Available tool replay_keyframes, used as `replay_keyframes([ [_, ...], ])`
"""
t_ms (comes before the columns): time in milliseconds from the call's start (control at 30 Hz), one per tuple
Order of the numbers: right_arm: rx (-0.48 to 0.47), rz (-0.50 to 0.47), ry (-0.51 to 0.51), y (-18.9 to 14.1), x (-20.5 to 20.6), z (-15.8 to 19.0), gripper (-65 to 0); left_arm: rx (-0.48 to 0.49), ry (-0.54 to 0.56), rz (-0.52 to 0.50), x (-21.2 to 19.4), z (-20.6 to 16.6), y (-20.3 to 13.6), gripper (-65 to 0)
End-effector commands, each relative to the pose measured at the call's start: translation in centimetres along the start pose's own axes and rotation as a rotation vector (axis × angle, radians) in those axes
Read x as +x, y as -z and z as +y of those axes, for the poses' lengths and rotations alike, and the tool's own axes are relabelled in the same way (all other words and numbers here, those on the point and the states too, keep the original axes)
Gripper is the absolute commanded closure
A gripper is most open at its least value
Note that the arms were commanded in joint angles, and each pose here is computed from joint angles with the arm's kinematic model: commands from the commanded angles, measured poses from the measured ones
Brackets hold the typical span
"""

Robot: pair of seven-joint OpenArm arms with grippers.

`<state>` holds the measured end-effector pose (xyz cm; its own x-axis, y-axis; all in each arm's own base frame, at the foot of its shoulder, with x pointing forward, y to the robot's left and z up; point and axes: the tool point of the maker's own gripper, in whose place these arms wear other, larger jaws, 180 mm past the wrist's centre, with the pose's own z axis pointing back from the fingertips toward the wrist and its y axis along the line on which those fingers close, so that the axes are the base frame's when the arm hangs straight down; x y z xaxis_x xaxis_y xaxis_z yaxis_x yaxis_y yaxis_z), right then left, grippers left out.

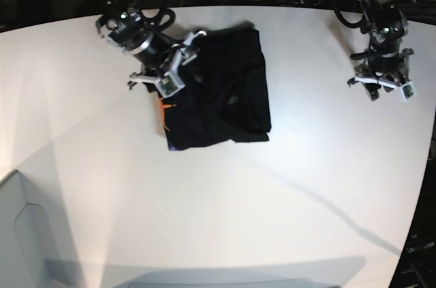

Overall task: Fold the T-shirt properly
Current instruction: 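Tuck and flatten the folded bundle edges with both grippers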

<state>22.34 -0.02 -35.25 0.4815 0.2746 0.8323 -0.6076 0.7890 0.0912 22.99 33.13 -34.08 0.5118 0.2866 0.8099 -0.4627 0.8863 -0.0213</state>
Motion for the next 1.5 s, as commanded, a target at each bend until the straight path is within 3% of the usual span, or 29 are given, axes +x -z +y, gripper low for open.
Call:
replay_keyframes([
  [0,0.035,-0.066,0.004,0.1,1.7,1.2,-31.2,0.000,0.014,-0.055,1.7,0.1,-0.3,-26.8],
  [100,0.122,-0.052,-0.023,0.9,1.5,4.0,-31.2,0.001,0.014,-0.057,1.8,0.2,-0.3,-26.8],
  [233,0.171,-0.032,-0.100,0.7,1.0,4.9,-31.2,0.005,0.019,-0.075,2.3,0.3,-0.7,-26.8],
  [333,0.156,-0.045,-0.139,0.4,1.5,3.8,-31.2,0.022,0.009,-0.105,3.3,0.8,-1.3,-26.8],
  [433,0.080,-0.063,-0.157,-0.6,2.4,1.2,-31.2,0.007,0.007,-0.114,3.4,0.6,-2.0,-26.8],
  [633,0.014,-0.131,-0.171,-1.3,5.1,-0.6,-31.4,-0.166,-0.130,-0.107,3.3,-2.3,-3.8,-27.8],
  [833,0.003,-0.131,-0.171,-1.3,5.2,-1.1,-31.4,-0.394,-0.253,-0.047,2.3,-8.0,-4.9,-32.3],
  [1167,-0.031,-0.121,-0.158,-1.7,4.8,-2.2,-31.4,-0.801,-0.086,0.103,-1.2,-22.4,-8.1,-32.4],
  [1467,-0.139,-0.105,-0.135,-3.0,4.2,-6.0,-31.4,-0.866,0.082,0.147,-4.2,-27.0,-7.9,-32.4],
])
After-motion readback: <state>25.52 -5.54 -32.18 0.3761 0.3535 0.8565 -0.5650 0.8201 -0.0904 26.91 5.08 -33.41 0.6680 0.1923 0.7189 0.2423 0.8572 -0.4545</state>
